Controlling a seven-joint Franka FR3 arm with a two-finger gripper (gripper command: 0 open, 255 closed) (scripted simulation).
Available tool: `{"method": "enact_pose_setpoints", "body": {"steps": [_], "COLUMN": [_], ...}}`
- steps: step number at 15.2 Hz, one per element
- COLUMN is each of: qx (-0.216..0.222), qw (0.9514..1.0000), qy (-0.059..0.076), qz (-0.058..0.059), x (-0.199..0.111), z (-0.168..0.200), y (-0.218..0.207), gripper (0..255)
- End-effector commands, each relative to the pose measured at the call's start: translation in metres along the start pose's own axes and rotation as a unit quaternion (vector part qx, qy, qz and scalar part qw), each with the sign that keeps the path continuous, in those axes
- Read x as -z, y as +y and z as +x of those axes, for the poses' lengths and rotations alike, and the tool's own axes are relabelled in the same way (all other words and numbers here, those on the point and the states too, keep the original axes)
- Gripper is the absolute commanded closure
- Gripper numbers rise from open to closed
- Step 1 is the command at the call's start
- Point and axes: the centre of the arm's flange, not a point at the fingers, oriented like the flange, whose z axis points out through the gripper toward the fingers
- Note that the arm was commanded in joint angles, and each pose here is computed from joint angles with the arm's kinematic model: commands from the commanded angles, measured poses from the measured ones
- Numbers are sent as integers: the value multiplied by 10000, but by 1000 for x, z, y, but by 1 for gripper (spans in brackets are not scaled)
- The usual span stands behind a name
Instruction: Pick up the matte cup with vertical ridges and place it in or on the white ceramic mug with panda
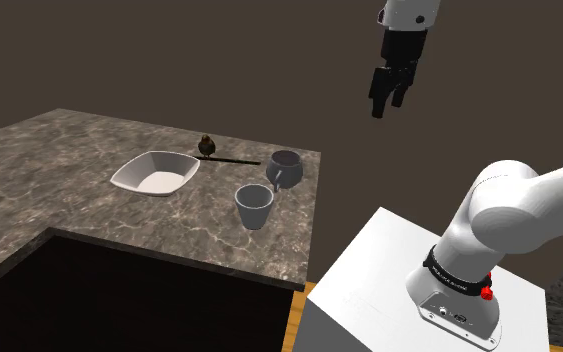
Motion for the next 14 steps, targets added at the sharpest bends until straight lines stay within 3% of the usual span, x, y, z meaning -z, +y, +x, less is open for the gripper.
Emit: {"method": "enact_pose_setpoints", "body": {"steps": [1, 14], "qx": [0, -3], "qw": [10000, 9998], "qy": [0, 109], "qz": [0, -172], "x": [0, -69], "z": [0, 67], "y": [0, -146], "gripper": [0, 0]}}
